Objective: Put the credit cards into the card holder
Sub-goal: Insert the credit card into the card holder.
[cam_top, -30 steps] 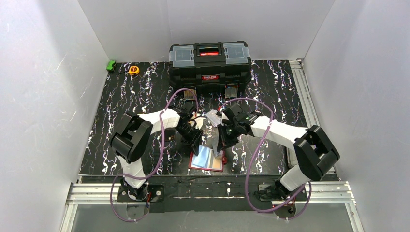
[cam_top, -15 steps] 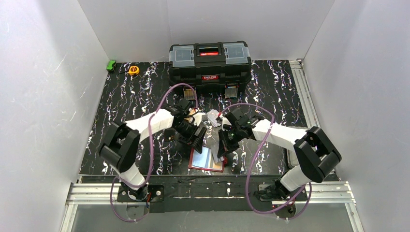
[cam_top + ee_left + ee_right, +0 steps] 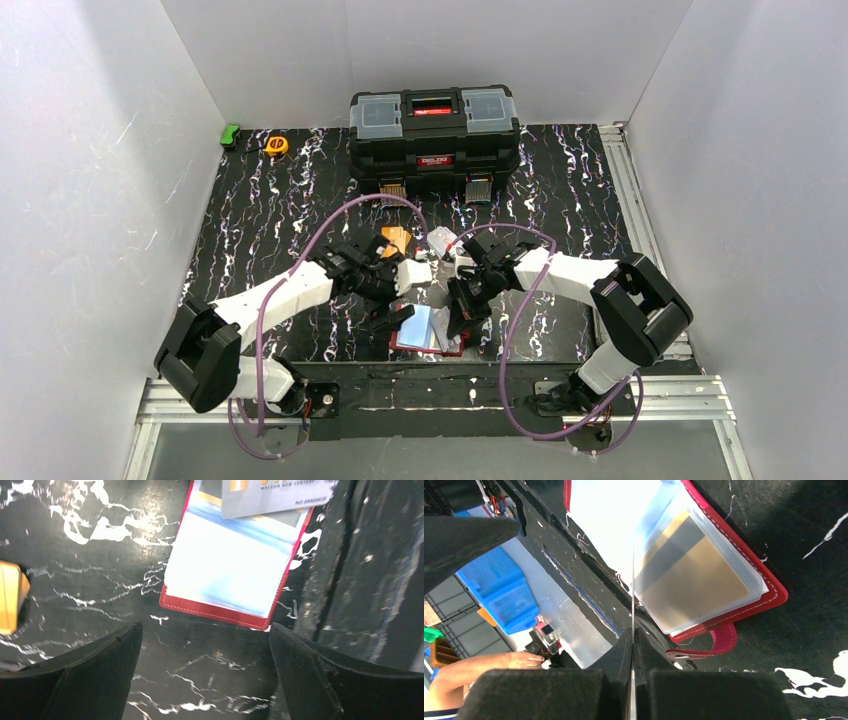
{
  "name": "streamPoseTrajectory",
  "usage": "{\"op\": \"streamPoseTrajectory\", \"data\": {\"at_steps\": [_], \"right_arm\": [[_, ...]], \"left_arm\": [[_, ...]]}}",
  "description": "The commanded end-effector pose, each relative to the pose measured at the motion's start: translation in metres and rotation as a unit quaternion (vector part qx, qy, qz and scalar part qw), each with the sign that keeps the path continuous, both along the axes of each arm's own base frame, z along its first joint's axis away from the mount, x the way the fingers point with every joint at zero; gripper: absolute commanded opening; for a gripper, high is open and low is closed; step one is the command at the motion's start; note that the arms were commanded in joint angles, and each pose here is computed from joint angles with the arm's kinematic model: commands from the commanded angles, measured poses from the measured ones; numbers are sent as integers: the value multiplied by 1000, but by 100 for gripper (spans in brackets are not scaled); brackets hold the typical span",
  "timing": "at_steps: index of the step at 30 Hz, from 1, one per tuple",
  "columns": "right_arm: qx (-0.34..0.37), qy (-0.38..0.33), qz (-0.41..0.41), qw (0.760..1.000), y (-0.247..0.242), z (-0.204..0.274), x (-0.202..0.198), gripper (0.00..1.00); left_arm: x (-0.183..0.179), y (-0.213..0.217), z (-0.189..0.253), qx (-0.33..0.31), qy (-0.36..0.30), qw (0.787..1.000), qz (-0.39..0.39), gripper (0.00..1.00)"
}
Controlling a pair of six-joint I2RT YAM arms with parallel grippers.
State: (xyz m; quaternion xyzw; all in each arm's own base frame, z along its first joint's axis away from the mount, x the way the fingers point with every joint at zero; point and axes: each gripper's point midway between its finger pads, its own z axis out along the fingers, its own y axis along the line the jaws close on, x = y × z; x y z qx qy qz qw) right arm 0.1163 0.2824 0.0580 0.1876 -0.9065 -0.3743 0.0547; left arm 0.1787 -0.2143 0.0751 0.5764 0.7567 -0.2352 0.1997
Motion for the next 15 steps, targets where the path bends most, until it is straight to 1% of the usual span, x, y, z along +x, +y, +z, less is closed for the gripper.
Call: {"op": "streamPoseTrajectory", "data": {"at_steps": [1,4,9,15], "right_arm": [[7,11,12,1000,0,-1,-6,1],[12,18,17,1000,4,-2,-5,1],[19,28,21,999,9,-4,-3,1],[22,39,16,999,10,-9,2,1]], "left_arm": [[18,-10,-3,-30,-140,981,-130,98],[14,-7,-19,-23,-154,971,-183,98],[18,-8,-32,-20,-204,953,-221,98],[15,-20,-40,-29,-229,938,-259,98]]}}
